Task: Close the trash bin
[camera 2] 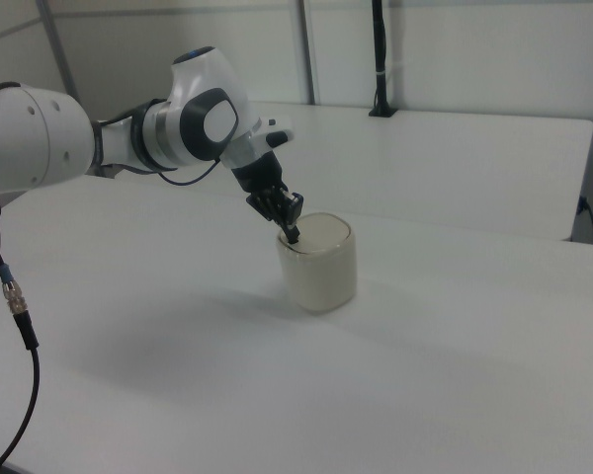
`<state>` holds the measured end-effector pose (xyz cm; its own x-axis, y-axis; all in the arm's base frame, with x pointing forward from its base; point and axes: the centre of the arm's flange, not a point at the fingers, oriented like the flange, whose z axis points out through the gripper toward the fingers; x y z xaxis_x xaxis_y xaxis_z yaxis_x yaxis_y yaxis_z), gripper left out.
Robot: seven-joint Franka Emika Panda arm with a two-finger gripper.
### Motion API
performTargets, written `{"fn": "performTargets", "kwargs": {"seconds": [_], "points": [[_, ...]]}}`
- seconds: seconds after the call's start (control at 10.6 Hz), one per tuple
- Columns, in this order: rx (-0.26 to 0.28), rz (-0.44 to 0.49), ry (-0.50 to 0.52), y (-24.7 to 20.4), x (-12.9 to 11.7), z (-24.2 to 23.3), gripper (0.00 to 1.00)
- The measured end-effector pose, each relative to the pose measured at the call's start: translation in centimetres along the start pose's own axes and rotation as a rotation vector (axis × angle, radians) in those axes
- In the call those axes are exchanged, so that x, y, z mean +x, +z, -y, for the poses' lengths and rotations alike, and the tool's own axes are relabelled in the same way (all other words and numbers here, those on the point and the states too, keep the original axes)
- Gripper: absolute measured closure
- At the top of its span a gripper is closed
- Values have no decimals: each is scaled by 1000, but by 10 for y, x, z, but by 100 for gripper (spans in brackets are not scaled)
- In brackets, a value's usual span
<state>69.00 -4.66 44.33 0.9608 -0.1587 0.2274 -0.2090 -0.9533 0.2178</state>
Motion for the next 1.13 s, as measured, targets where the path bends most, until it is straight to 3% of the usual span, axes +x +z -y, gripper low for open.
{"fn": "performTargets", "kwargs": {"seconds": [0.94,1.13], "points": [[-2,-9,-15,-4,2,5,98],[49,-54,5,-43,4,12,97]]}}
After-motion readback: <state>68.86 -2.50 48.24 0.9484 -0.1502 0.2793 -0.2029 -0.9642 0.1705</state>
